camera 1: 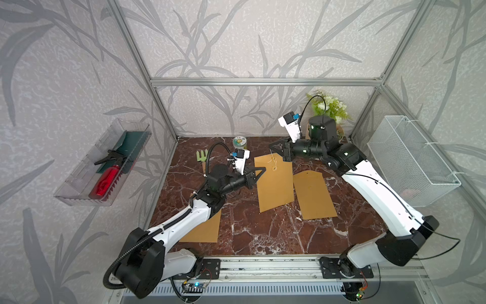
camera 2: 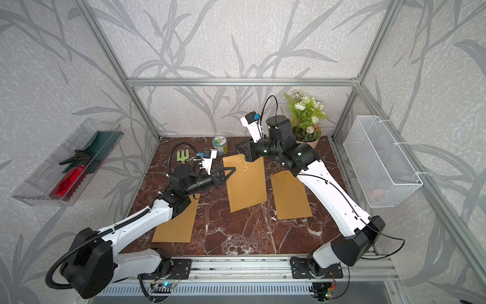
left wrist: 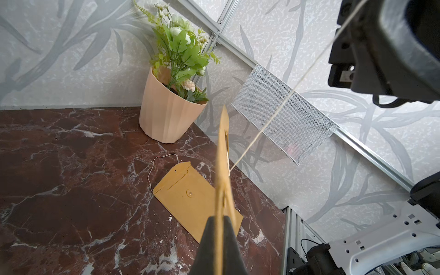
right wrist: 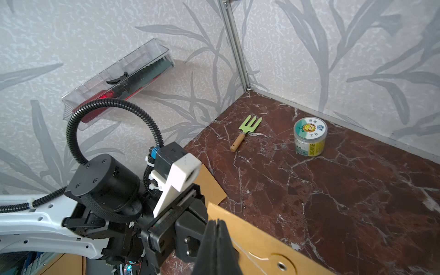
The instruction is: Open the file bag
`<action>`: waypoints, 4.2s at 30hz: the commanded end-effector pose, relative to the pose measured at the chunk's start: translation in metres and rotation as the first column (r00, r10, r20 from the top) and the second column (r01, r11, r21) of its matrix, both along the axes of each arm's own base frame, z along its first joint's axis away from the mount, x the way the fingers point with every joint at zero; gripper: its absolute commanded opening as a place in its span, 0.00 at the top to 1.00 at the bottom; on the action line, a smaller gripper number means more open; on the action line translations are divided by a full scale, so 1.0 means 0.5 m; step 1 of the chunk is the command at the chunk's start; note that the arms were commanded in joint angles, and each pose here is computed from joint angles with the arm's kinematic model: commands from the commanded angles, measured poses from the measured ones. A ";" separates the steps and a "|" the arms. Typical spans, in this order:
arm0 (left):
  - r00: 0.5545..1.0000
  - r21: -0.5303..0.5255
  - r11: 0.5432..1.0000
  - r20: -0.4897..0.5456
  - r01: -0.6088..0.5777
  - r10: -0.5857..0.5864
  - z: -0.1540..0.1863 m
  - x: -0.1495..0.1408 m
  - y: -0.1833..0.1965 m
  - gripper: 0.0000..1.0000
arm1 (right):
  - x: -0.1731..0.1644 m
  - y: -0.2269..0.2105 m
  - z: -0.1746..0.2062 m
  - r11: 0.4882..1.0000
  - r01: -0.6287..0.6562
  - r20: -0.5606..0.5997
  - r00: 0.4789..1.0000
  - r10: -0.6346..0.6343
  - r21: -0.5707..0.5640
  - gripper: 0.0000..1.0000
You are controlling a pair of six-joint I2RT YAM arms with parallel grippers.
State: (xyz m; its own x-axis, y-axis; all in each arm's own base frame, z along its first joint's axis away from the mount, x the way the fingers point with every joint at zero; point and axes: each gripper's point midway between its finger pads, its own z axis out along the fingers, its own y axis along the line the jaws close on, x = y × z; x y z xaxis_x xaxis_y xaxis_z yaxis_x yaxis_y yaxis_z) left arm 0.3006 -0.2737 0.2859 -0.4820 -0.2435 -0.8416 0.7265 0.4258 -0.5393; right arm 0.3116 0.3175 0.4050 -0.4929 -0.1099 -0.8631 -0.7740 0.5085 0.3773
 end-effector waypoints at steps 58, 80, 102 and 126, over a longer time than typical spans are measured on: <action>0.943 -0.230 0.943 0.171 -0.242 0.284 0.206 0.075 0.090 1.00 | -0.112 0.017 -0.211 0.970 0.000 -0.063 0.998 -0.016 -0.243 1.00; 0.933 -0.231 0.937 0.187 -0.261 0.306 0.220 0.063 0.111 1.00 | -0.070 -0.082 -0.266 0.934 0.147 -0.062 0.982 -0.176 -0.327 1.00; 0.926 -0.227 0.934 0.199 -0.275 0.321 0.228 0.053 0.125 1.00 | -0.044 -0.160 -0.277 0.909 0.230 -0.062 0.962 -0.267 -0.348 1.00; 0.927 -0.217 0.937 0.199 -0.274 0.317 0.225 0.048 0.129 1.00 | -0.031 -0.215 -0.262 0.890 0.295 -0.042 0.943 -0.329 -0.348 1.00</action>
State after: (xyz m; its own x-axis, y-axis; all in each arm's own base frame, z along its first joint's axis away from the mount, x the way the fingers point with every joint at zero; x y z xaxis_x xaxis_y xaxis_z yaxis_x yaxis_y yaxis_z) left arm 0.3315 -0.2146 0.3799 -0.2164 -0.4939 -0.8421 0.6705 0.5518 -0.4960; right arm 0.2994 0.2184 0.2702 -0.6358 -0.2074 -0.7435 -0.5287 0.8188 0.2237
